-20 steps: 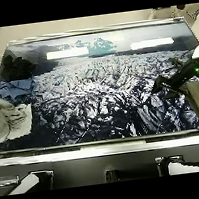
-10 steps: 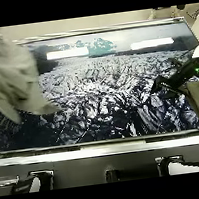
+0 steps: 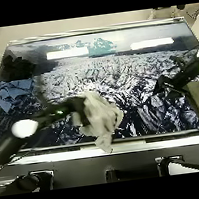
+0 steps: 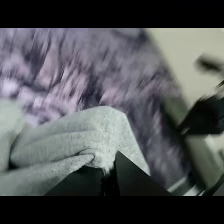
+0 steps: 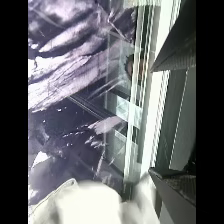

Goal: Fold the clothes and pants, and hang the long-sleeved shirts on hangers.

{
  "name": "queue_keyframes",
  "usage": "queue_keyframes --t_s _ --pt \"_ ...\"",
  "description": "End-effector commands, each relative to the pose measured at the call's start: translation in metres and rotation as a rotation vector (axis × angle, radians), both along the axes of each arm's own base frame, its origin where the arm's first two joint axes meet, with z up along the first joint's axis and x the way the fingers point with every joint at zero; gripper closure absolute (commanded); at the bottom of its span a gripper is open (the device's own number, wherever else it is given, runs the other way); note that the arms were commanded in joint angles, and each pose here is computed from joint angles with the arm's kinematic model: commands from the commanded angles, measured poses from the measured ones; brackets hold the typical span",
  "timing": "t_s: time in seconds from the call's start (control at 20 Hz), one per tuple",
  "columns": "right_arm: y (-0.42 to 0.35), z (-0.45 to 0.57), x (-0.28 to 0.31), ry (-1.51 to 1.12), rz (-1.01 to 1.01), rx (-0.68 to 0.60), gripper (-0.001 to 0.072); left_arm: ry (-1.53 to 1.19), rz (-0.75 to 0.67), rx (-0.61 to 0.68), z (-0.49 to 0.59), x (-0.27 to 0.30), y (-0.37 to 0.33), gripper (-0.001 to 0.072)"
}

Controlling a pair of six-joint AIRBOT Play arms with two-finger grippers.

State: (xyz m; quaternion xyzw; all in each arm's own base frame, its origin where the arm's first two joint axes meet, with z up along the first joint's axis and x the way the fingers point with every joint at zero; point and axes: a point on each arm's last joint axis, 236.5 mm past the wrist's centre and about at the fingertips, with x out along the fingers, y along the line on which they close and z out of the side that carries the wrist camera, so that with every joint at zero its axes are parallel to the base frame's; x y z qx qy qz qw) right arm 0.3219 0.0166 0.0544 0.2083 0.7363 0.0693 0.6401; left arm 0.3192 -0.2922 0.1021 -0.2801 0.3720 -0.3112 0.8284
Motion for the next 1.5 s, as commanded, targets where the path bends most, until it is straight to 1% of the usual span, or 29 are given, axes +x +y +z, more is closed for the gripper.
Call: queue_keyframes --t_s 0.0,0.05,0.1,0.15,0.2,0.3,0.35,0.45,0.5,0.6,0.7,0.8,0.9,1.05,1.25,1.3,1.4,1.45 --pt "-0.003 0.003 0.002 -0.028 -0.001 -0.022 0.0047 0.448 -0.112 0.170 -0.144 -0.052 -0.014 0.0682" --pt "-0.003 0.000 0.005 -0.040 -0.010 -0.021 0.0046 0.546 -0.144 0.188 -0.157 -0.064 -0.007 0.0617" --pt "-0.004 -0.004 0.009 -0.053 -0.020 -0.024 0.0046 0.593 -0.176 0.192 -0.157 -0.069 0.000 0.0330" --pt "-0.002 -0.009 0.012 -0.060 -0.030 -0.017 0.0045 0.611 -0.208 0.185 -0.148 -0.069 0.009 0.0002" --pt "0.004 -0.016 0.012 -0.057 -0.039 0.008 0.0044 0.604 -0.232 0.172 -0.135 -0.064 0.020 -0.0005" --pt "0.022 -0.029 0.006 -0.038 -0.041 0.091 0.0043 0.559 -0.225 0.131 -0.099 -0.040 0.051 -0.0004" --pt "0.030 -0.037 0.001 -0.022 -0.036 0.132 0.0043 0.528 -0.184 0.108 -0.082 -0.024 0.072 -0.0003" --pt "0.046 -0.054 -0.013 0.021 -0.033 0.202 0.0043 0.494 -0.057 0.069 -0.064 0.002 0.116 -0.0003" --pt "0.054 -0.065 -0.023 0.045 -0.015 0.219 0.0043 0.497 -0.002 0.072 -0.067 0.010 0.138 -0.0003" --pt "0.075 -0.089 -0.045 0.092 0.042 0.229 0.0042 0.530 0.051 0.109 -0.085 0.010 0.163 -0.0002" --pt "0.101 -0.110 -0.068 0.125 0.108 0.234 0.0020 0.610 0.044 0.107 -0.112 -0.007 0.159 -0.0002" --pt "0.118 -0.127 -0.084 0.136 0.158 0.218 0.0012 0.680 0.004 0.123 -0.139 -0.031 0.143 -0.0002" --pt "0.125 -0.133 -0.084 0.119 0.165 0.208 0.0008 0.710 -0.027 0.154 -0.163 -0.049 0.125 -0.0002" --pt "0.134 -0.130 -0.070 0.081 0.108 0.243 0.0008 0.681 -0.027 0.158 -0.178 -0.051 0.098 -0.0003" --pt "0.148 -0.126 -0.036 0.000 -0.044 0.289 0.0007 0.658 -0.006 0.144 -0.186 -0.043 0.081 0.0000" --pt "0.150 -0.125 -0.027 -0.023 -0.072 0.298 0.0007 0.663 0.005 0.137 -0.188 -0.041 0.080 0.0041" --pt "0.147 -0.128 -0.009 -0.056 -0.166 0.280 0.0006 0.668 0.032 0.135 -0.193 -0.036 0.082 0.0412" --pt "0.146 -0.128 0.000 -0.074 -0.216 0.278 0.0006 0.666 0.038 0.136 -0.194 -0.035 0.083 0.0540"
